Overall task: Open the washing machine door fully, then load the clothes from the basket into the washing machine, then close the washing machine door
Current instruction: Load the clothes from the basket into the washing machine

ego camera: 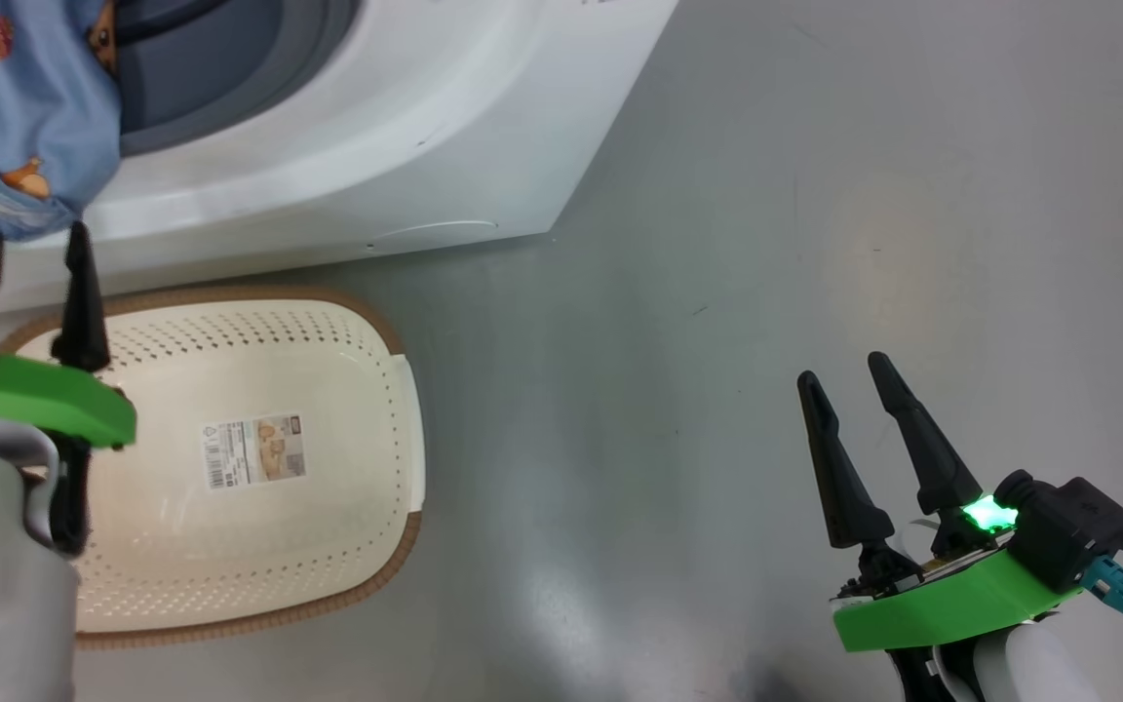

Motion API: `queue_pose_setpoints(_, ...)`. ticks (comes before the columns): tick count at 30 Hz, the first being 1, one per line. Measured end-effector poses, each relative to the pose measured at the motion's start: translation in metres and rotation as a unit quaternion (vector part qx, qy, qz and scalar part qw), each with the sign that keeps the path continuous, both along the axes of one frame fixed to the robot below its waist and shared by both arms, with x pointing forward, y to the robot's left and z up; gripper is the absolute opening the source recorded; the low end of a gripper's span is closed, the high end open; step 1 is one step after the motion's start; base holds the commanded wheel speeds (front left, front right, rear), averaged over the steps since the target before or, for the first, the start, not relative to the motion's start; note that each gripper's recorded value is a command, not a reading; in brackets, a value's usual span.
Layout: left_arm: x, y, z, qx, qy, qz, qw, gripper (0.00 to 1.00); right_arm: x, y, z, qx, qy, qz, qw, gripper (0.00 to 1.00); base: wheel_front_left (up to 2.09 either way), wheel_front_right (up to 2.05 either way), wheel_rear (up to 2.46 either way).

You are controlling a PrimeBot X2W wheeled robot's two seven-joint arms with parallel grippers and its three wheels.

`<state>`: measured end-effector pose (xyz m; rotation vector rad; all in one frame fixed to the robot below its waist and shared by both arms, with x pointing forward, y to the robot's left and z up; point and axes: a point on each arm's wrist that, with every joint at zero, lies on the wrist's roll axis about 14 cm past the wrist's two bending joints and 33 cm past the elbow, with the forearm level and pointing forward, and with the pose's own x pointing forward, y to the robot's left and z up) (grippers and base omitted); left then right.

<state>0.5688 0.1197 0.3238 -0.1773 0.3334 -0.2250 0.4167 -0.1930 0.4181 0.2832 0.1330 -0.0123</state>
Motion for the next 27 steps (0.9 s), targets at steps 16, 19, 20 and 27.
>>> queue_pose_setpoints(16, 0.015, -0.003, 0.001, 0.005, -0.002, 0.000, 1.000, 0.45, -0.001, -0.002, 0.000, 0.001, 0.001, -0.008, 1.000, 1.00, 0.00, 0.00, 0.00)
queue_pose_setpoints(19, 0.016, -0.003, 0.003, 0.005, -0.005, -0.001, 1.000, 0.13, -0.001, -0.001, 0.000, 0.002, 0.001, -0.007, 1.000, 1.00, 0.00, 0.00, 0.00)
queue_pose_setpoints(20, 0.017, -0.004, 0.005, 0.004, -0.008, -0.001, 1.000, 0.05, -0.001, -0.001, 0.000, 0.002, 0.001, -0.006, 1.000, 1.00, 0.00, 0.00, 0.00)
queue_pose_setpoints(27, 0.021, -0.010, 0.030, -0.007, -0.050, -0.011, 0.999, 0.00, 0.002, 0.002, 0.000, 0.005, -0.002, -0.002, 1.000, 1.00, 0.00, 0.00, 0.00)
